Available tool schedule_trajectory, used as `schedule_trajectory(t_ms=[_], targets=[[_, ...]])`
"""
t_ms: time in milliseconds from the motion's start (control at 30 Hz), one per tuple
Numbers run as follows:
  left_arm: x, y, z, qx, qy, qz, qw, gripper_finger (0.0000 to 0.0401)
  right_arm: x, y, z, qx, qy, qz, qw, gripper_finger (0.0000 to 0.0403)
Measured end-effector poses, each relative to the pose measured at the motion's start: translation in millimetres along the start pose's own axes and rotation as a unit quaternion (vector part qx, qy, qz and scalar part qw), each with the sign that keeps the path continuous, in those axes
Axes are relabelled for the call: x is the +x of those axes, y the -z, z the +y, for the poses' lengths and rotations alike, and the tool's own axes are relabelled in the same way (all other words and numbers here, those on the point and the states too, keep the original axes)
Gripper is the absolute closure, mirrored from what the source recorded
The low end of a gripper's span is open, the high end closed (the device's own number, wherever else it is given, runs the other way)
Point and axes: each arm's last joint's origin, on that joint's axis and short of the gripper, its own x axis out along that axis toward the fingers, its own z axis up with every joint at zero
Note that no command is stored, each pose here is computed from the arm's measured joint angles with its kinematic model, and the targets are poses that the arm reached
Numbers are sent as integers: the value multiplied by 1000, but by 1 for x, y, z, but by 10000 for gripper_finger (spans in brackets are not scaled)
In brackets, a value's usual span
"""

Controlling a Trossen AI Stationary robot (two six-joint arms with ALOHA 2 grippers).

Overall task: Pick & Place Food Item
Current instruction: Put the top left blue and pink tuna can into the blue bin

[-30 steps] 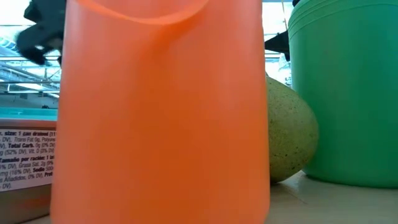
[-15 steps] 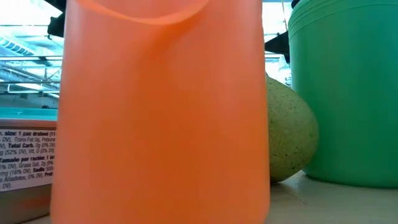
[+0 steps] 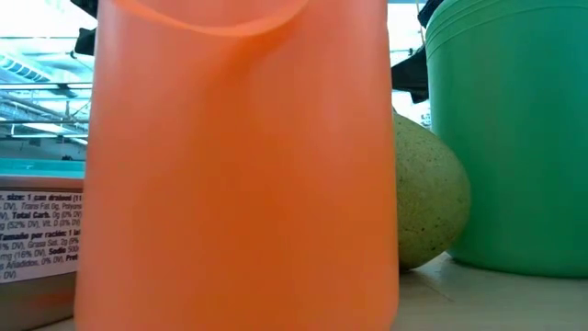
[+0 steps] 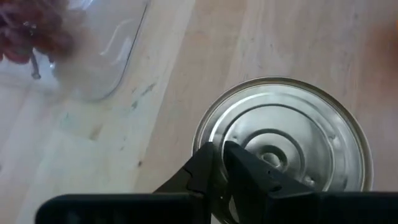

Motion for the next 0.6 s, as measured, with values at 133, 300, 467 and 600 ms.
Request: schedule_trajectory(t_ms=[133, 300, 467, 600], targets=[[-17, -4, -1, 13, 6, -41, 999, 350, 3, 2, 0, 18, 0, -2, 1000, 402], [-54, -13, 5, 22, 3, -108, 994, 350, 12, -3, -6, 42, -12, 31, 999, 402], [-89, -6, 11, 22, 0, -168, 986, 350, 28, -40, -4, 13, -24, 62, 998, 403], [-107, 12, 17, 15, -9, -203, 979, 350, 43, -73, -4, -15, -28, 89, 996, 403]])
